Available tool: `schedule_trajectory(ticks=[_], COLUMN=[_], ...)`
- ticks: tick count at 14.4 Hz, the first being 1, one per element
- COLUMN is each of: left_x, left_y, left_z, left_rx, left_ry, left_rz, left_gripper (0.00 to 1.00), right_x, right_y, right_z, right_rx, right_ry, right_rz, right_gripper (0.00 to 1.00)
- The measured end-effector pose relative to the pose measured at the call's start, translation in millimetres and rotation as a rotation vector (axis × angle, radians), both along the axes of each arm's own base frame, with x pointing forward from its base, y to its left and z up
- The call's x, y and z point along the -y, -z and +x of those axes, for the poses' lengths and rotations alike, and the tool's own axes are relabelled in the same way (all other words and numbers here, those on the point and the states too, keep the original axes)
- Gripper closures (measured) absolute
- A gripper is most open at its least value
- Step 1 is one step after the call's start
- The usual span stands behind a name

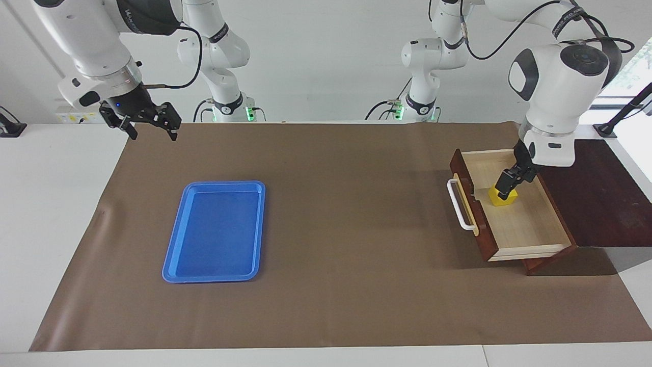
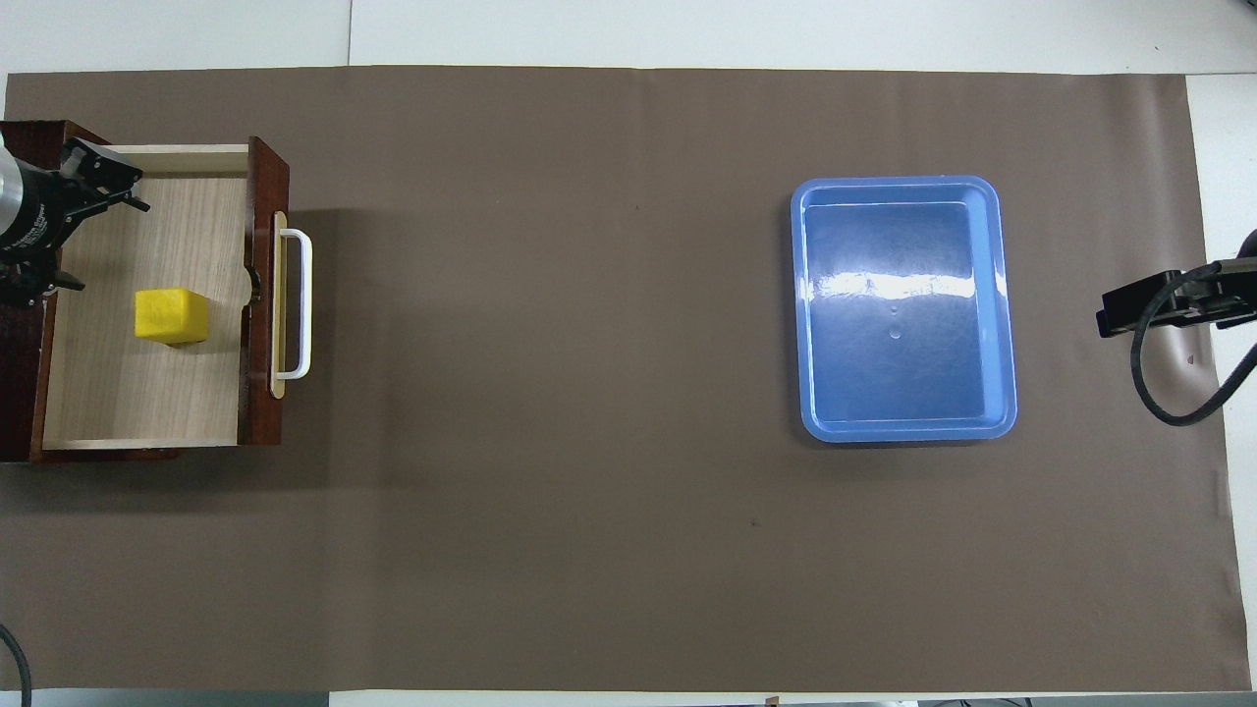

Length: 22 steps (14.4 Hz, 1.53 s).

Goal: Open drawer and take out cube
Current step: 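Lower the left gripper into the drawer beside the yellow cube, then grasp the yellow cube with the left gripper while the right gripper advances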

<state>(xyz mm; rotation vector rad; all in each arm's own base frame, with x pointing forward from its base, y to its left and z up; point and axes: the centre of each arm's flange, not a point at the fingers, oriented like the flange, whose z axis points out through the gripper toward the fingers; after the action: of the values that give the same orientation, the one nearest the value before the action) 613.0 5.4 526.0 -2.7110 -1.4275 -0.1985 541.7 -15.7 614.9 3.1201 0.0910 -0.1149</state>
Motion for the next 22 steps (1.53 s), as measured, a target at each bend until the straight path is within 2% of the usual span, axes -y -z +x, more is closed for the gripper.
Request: schedule_trajectory(ticks=[2,5,10,14,18,22], left_x=[1,4,1,-5,-36,-36], left_y=[18,47,65,74,75,78], left_z=[-6,-15,-28,-38,-40,-40], left_rx=[-0.021,-0.058,-0.078,-0.041,-0.014,0.012], left_ry=[-0.150,-0.341,-0.458,-0.512,-0.576,-0.616], left_rz=[-0.009,-0.010,-0.005,-0.016,-0.025,-0.034], left_gripper=[0.00,0.00,0.00,0.00,0.00,0.00], right_x=[0,0,-7,-15,-43,-85], right_y=[-1,0,25,37,48,60], right_z=[1.1,5.9,19.3,36.3,52.3,79.7], right_rx=[0.010,0.038,-0.005,-0.017,-0.044,-0.106], right_ry=[0.024,0.147,0.436,0.681,0.899,1.072], right_rz=[0.000,-0.007,0.002,-0.003,0.012,0.090], right_gripper=[0.00,0.00,0.00,0.00,0.00,0.00])
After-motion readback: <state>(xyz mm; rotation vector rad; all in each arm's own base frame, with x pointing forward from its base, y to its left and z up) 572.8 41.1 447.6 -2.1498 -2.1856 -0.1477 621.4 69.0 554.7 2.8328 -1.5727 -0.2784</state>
